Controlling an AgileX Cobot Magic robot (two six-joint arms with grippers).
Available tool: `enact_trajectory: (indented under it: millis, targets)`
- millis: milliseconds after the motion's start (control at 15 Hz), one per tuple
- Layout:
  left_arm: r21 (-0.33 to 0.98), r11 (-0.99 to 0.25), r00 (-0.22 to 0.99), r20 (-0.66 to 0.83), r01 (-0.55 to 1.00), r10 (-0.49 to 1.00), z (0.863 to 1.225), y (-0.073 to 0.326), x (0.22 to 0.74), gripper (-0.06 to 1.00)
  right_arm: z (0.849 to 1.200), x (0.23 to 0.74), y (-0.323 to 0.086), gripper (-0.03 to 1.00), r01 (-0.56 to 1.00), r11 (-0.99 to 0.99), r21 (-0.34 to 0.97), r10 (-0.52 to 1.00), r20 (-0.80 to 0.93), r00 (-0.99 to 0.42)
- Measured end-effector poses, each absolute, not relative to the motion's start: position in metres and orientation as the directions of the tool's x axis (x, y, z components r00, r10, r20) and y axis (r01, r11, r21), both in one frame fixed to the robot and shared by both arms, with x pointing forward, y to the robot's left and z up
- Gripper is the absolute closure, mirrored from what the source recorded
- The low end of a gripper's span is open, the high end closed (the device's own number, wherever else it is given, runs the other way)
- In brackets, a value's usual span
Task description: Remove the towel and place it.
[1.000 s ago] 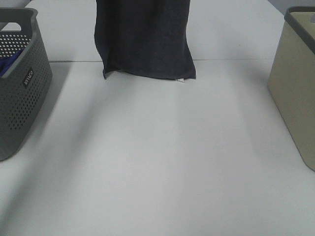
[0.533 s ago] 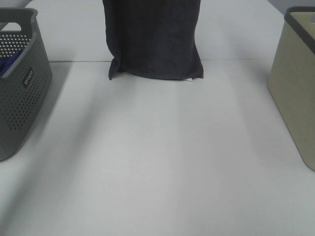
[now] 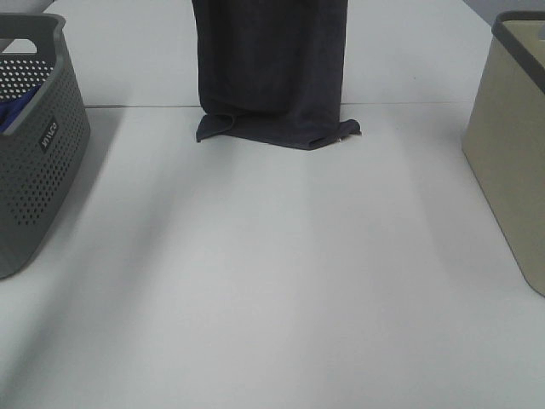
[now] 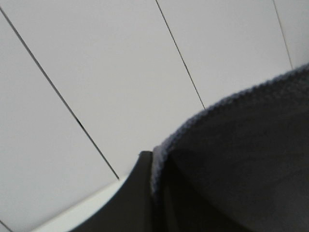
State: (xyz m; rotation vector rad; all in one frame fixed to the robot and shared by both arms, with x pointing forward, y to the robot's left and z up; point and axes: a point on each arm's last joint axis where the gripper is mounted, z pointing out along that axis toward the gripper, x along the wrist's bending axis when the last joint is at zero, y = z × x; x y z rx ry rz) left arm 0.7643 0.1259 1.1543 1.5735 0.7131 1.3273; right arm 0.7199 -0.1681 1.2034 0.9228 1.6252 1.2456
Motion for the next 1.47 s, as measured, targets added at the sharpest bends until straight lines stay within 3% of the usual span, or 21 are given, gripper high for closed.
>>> enact_trajectory:
  millis: [267,600,667,867,1133,1467]
  targets:
    - [0.870,-0.440,0.402,0.330,0.220,0.854,1.175,0.118,0.717,0.94,1.209,0.686,-0.171,0.95,0.303,0.295,0.906,0.880,-0.134,-0.455]
    - [0.796,-0.443,0.501,0.209,0.412,0.840,1.217,0.133,0.658,0.94,1.246,0.635,-0.182,0.95,0.421,0.274,0.865,0.884,-0.054,-0.464]
    - [0.787,-0.399,0.495,0.139,0.470,0.858,1.234,0.140,0.636,0.94,1.263,0.606,-0.187,0.95,0.470,0.266,0.842,0.882,-0.016,-0.471]
    - [0.793,-0.334,0.491,0.051,0.509,0.870,1.243,0.142,0.619,0.94,1.275,0.585,-0.191,0.95,0.500,0.257,0.827,0.882,0.010,-0.470]
    - [0.669,-0.360,0.510,-0.032,0.650,0.860,1.208,0.149,0.588,0.94,1.265,0.565,-0.195,0.95,0.578,0.223,0.785,0.890,0.077,-0.449]
    - [0.694,-0.338,0.530,-0.074,0.636,0.845,1.229,0.180,0.493,0.94,1.251,0.510,-0.200,0.95,0.652,0.211,0.729,0.872,0.161,-0.462]
